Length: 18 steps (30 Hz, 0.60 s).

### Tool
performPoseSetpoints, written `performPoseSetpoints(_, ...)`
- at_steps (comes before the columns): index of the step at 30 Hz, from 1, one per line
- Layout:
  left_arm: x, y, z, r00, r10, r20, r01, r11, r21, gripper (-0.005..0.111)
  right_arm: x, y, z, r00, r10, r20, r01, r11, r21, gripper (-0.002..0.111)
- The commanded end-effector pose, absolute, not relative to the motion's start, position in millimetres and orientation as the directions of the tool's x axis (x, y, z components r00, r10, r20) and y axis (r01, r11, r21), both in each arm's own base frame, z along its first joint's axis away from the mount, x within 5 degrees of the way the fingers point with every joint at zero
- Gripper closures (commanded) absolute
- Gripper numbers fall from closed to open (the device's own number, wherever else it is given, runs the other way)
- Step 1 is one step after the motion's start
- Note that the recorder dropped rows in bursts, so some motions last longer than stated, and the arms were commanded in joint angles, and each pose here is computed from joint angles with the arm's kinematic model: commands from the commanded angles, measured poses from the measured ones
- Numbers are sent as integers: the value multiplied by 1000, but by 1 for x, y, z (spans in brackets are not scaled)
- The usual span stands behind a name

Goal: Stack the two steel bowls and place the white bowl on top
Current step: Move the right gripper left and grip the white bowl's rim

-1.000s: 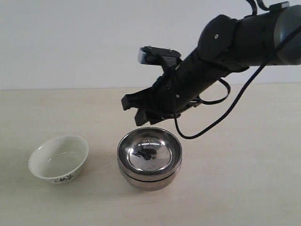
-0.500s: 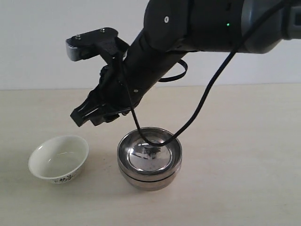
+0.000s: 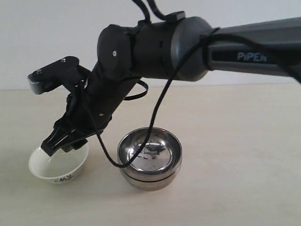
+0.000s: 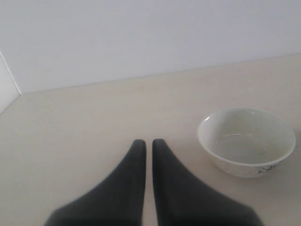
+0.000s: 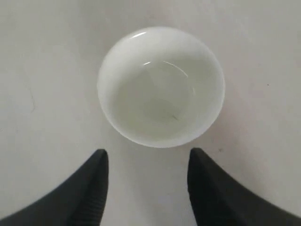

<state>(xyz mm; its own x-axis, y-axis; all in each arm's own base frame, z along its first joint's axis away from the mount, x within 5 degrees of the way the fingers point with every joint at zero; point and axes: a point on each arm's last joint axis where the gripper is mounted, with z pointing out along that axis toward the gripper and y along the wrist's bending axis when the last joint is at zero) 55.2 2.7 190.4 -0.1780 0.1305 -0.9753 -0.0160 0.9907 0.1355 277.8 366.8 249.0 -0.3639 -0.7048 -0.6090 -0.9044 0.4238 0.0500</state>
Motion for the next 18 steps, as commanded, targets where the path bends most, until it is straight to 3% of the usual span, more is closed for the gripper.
performPoseSetpoints(1,55,3,190,-170,112,-979,-21,993,118,103,274,386,240,-286,-747,-600,-936,352,8,62)
performPoseSetpoints(13,55,3,190,-170,112,-979,-21,993,118,103,276,406,183,-212,-830,-516,-967,256,-16,62)
performPoseSetpoints(18,55,3,190,-170,112,-979,-21,993,118,103,270,414,178,-165,-831,-532,-973,225,-50,62)
